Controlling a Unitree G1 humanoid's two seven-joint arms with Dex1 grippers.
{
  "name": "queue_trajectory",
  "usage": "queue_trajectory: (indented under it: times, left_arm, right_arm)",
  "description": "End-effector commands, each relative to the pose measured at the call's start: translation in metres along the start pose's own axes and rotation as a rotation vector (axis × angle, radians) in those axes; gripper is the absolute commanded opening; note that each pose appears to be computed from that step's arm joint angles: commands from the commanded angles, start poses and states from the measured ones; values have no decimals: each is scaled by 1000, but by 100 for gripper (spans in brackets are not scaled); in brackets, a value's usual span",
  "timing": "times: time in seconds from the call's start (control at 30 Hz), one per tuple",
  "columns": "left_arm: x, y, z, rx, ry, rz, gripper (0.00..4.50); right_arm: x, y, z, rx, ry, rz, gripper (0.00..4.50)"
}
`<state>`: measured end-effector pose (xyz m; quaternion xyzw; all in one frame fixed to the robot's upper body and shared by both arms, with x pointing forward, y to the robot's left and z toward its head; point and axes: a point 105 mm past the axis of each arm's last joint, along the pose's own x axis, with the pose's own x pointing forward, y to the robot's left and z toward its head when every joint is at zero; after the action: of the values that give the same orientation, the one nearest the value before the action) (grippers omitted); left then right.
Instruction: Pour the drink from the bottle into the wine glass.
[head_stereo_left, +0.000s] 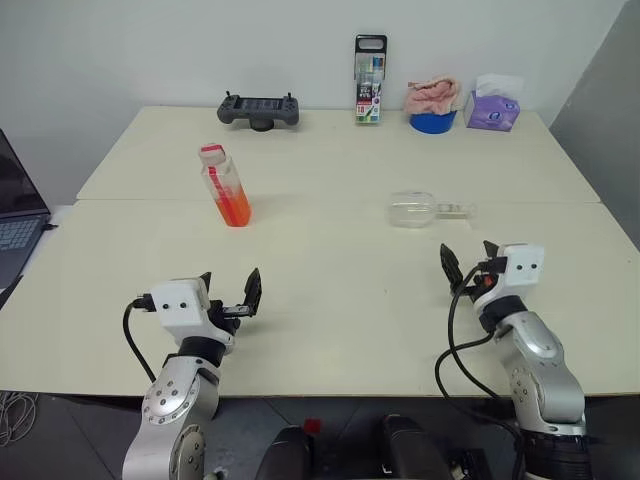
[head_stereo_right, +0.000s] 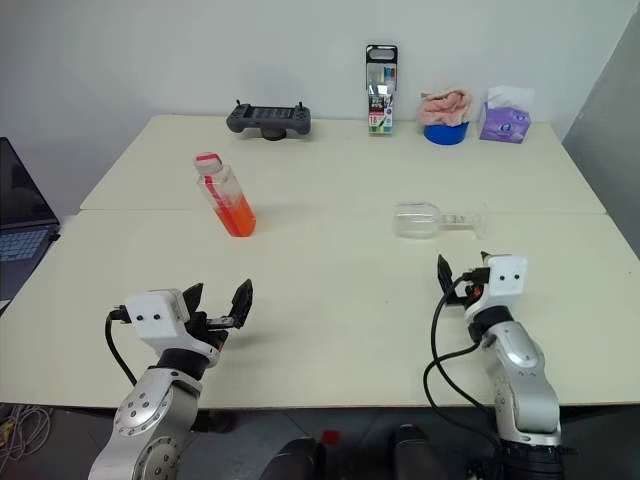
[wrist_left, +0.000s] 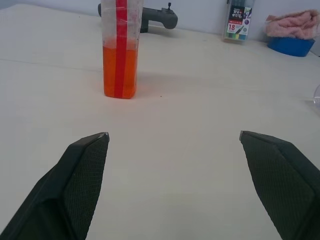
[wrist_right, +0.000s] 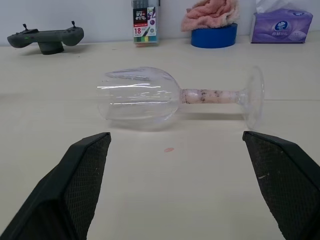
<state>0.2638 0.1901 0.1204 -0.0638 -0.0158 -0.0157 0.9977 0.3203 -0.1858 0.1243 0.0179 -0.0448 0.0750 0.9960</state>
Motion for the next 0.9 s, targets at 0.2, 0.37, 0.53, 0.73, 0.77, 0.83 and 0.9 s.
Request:
queue_trajectory:
  times: [0.2,0.37,0.53,0.73,0.77,0.83,0.9]
  left_arm:
    - [-5,-3,13,5,-52,3,444]
    - [-4,-2,10,9,-49,29,444]
    - [-2,0,10,11,-53,43,444]
    - [0,3,11,16,-57,50,444]
    - [1,3,11,16,-57,52,444]
    - [3,4,11,18,-59,55,444]
    - [6,5,11,20,-63,56,444]
  right_arm:
    - [0,7,12,-29,-47,43,450]
    - [3,22,17,-47,-63,136,450]
    - [5,36,23,-49,-78,231,450]
    - [2,42,22,-50,-68,284,450]
    - [2,43,22,-49,-68,290,450]
    - [3,49,23,-59,-74,327,450]
    - [5,56,28,-68,-88,367,450]
